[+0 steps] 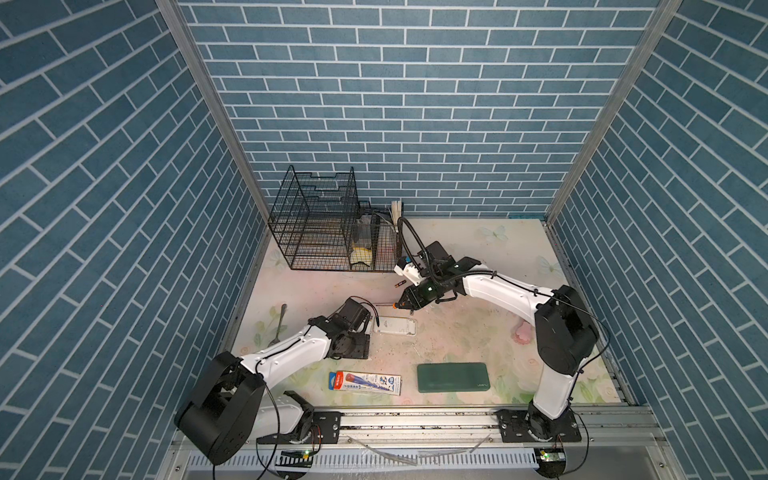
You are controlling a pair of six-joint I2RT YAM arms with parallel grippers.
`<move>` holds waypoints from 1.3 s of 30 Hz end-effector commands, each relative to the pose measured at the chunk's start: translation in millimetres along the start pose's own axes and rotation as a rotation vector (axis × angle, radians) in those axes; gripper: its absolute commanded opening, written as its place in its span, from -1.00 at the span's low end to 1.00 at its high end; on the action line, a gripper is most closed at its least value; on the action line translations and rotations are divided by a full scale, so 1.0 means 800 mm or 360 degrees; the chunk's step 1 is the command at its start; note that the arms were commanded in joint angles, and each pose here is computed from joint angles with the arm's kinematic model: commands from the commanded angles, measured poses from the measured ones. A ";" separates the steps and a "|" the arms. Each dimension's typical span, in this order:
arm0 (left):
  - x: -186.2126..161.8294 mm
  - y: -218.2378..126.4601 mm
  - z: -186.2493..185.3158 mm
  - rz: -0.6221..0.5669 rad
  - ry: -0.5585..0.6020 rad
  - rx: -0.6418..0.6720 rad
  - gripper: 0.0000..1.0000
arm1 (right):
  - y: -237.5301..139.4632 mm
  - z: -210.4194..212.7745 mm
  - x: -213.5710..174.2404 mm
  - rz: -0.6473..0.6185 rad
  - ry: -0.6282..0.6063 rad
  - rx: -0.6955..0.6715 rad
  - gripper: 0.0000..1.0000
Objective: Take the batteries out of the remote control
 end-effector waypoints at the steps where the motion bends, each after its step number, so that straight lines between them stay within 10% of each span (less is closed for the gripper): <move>1: -0.012 -0.008 0.020 0.0059 -0.0066 0.0130 0.60 | -0.021 0.003 0.000 -0.0056 0.0006 -0.0059 -1.00; 14: 0.130 -0.233 -0.110 -0.0638 -0.0606 -0.1059 0.49 | -0.086 0.036 0.070 -0.0543 -0.0093 -0.0280 -1.00; 39: 0.174 -0.230 -0.152 -0.0572 -0.1063 -0.1559 0.05 | -0.122 0.094 0.123 -0.0876 -0.0225 -0.0320 -1.00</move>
Point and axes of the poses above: each gripper's point midway between its finger pads, its own y axis out along the fingers, its own z axis along the line the jaws close on, x = y × z, the point moved 3 cm from there along -y, back along the fingers, and after that the axes turned 12 degrees about -y, right-handed, at the moved point
